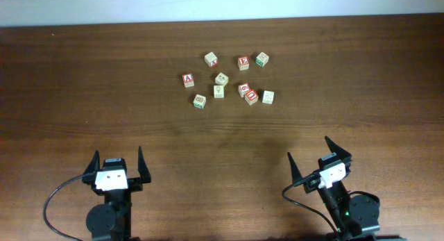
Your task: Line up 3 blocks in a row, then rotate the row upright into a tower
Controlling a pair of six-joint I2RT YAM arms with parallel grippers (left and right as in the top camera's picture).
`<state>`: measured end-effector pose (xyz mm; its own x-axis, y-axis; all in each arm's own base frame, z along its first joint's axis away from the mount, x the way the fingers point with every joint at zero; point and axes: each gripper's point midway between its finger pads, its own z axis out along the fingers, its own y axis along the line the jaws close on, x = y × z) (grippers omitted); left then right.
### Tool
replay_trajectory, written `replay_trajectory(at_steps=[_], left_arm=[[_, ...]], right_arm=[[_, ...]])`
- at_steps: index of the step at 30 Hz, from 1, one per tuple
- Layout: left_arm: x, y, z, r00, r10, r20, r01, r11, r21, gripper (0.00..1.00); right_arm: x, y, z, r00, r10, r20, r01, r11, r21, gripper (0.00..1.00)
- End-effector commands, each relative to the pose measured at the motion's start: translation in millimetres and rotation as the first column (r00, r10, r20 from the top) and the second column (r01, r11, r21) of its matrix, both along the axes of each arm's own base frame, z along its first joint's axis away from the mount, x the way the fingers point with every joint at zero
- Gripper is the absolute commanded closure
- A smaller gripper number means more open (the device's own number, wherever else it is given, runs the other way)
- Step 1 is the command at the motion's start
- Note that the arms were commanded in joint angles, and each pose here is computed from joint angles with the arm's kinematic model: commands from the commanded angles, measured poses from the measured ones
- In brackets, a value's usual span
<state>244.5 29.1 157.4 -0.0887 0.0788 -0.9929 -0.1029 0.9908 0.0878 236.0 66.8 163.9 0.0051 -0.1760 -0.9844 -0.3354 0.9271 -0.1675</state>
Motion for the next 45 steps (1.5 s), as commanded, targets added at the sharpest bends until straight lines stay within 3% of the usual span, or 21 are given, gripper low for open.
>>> replay_trajectory(at_steps=[1,45], left_arm=[[-0.1,0.1,-2.1,1.0,0.001,-0.006,-0.001,1.0,0.017,0.01],[0.8,-3.5,10.1,0.999,-0.02,0.04,0.02,1.0,0.021,0.01]], right_arm=[[-0.2,2.0,-4.8,1.0,0.01,-0.012,-0.01,1.0,0.003,0.02],[0.0,2.0,-1.6,1.0,0.01,0.001,-0.01,1.0,0.005,0.02]])
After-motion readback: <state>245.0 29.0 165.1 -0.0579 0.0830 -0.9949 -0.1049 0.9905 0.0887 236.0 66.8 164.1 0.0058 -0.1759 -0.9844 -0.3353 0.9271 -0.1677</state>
